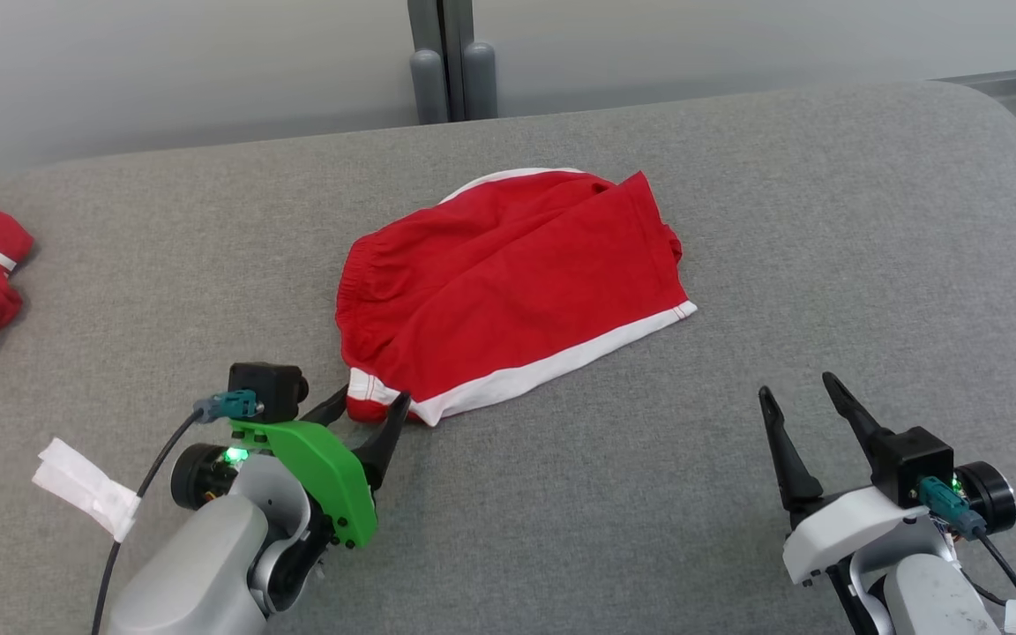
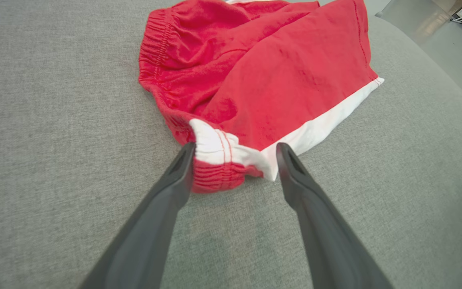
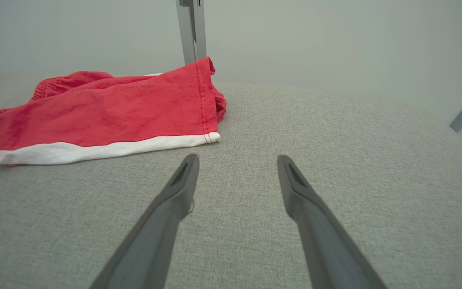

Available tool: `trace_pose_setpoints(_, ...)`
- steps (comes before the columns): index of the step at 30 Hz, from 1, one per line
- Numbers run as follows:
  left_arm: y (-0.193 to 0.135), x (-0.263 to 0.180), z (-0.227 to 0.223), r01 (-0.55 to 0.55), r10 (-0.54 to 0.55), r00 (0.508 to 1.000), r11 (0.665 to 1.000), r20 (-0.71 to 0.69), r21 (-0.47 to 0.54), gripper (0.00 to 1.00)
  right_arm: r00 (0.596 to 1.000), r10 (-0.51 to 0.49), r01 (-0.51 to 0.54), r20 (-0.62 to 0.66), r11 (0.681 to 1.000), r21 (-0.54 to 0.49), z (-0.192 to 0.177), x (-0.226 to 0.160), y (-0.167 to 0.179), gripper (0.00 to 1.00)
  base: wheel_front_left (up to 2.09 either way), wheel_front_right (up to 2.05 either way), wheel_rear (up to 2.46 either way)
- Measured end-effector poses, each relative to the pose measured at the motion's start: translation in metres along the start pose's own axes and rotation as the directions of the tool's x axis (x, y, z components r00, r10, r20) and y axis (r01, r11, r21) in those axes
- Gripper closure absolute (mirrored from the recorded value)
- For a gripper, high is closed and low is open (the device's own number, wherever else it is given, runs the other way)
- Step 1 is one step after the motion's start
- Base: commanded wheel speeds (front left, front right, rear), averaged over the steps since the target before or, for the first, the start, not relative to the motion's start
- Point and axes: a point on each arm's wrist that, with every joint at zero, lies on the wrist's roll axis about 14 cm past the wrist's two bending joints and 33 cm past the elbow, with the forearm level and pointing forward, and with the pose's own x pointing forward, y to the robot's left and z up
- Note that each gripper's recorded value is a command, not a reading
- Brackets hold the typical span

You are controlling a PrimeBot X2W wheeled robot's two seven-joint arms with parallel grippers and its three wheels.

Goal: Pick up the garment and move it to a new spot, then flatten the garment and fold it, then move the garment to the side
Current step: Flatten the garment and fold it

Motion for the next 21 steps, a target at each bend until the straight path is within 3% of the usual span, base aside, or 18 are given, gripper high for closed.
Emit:
trace_pose_setpoints(6,0.002,0.01,0.008,0.01,-0.01,1.0,0.999,0.005,-0.035,0.0,1.0,0.013,-0.013,0.0,1.0,-0.016,0.0,0.01,0.002,0.0,0.0,0.0,0.0)
trace_pose_setpoints(8,0.007,0.013,0.011,-0.002,0.002,1.0,0.999,0.017,-0.044,0.31,1.0,0.019,-0.019,0.002,0.999,-0.028,0.001,0.015,0.003,0.0,0.0,0.0,0.0)
trace_pose_setpoints(9,0.009,0.015,0.012,-0.006,0.007,1.0,0.999,0.021,-0.05,0.61,1.0,0.022,-0.022,0.003,0.999,-0.034,0.001,0.018,0.004,0.0,0.0,0.0,0.0)
trace_pose_setpoints(11,0.011,0.02,0.013,-0.01,0.012,0.999,0.998,0.038,-0.063,1.0,1.0,0.029,-0.029,0.001,0.998,-0.059,0.001,0.025,0.004,0.0,0.0,0.0,0.0)
trace_pose_setpoints(21,0.026,0.022,0.014,-0.039,0.048,0.991,0.997,0.122,-0.069,1.0,0.993,0.087,-0.105,-0.08,0.964,-0.245,-0.01,0.076,0.003,0.0,0.0,0.0,0.0)
